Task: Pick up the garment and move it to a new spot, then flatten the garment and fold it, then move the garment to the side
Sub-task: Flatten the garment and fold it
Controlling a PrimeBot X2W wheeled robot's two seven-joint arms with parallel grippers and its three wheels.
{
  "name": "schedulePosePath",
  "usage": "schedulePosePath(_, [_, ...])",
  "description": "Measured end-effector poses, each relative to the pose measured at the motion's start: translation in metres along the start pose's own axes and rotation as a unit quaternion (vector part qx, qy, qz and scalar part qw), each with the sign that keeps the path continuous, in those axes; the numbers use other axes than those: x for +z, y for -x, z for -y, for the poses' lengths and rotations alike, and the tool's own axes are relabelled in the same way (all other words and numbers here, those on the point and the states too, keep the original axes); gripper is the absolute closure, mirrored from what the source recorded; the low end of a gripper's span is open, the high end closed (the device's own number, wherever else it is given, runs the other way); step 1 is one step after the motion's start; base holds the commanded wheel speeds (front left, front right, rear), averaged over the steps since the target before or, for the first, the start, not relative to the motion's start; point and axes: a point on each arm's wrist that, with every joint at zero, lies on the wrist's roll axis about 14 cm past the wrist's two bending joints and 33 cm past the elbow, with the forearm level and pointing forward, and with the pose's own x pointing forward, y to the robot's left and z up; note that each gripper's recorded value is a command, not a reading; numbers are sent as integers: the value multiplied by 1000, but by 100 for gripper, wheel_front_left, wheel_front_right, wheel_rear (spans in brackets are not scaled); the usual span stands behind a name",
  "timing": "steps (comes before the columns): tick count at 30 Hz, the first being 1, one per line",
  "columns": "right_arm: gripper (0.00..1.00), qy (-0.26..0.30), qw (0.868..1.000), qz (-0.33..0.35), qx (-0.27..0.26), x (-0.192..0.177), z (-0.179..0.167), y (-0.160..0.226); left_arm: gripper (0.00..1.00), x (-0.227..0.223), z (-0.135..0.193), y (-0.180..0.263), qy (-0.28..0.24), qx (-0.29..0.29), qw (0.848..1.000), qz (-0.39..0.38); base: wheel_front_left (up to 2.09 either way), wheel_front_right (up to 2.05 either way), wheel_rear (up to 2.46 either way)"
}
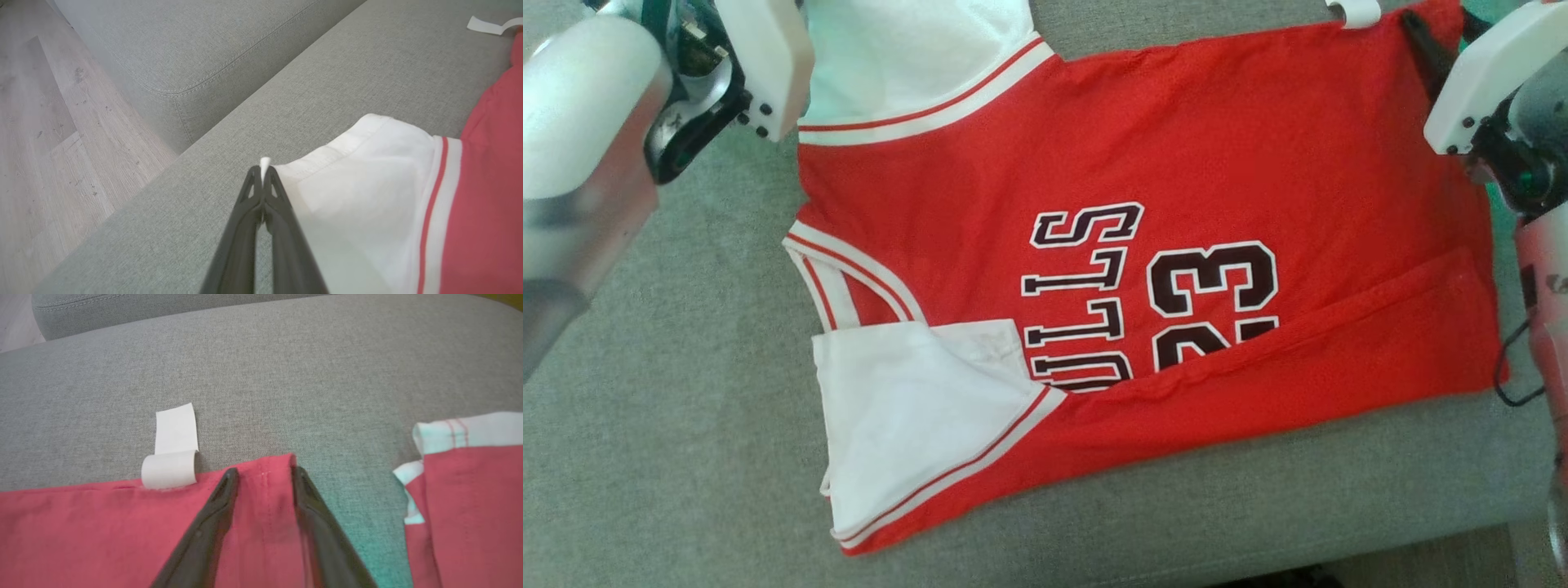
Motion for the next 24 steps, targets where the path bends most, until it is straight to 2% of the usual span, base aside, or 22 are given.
schedulePosePath(2, [56, 3, 1000, -1, 0, 1, 0, -1, 100, -3, 0, 0, 1, -1, 1000, -5, 0, 0, 0])
schedulePosePath(4, [73, 5, 1000, 1, 0, 3, 0, -2, 100, -4, 1, -1, -1, -2, 1000, -7, 0, 0, 0])
schedulePosePath(6, [100, 8, 1000, 10, 0, 9, -1, -2, 100, -3, 0, -1, -1, -2, 1000, -5, 0, 0, 0])
schedulePosePath(13, [100, 12, 999, 44, -4, 27, 3, -2, 100, 12, -11, 1, -24, 13, 999, 29, 0, 0, 0])
schedulePosePath(15, [100, 2, 997, 72, -6, 41, 6, -2, 100, 23, -24, 3, -37, 30, 997, 57, 0, 0, 0])
schedulePosePath(20, [100, -23, 992, 127, -7, 70, 12, 3, 100, 54, -49, 14, -58, 70, 988, 121, 0, 0, 0])
schedulePosePath(24, [100, -42, 988, 146, -6, 79, 16, 9, 100, 78, -56, 24, -58, 87, 981, 161, 0, 0, 0])
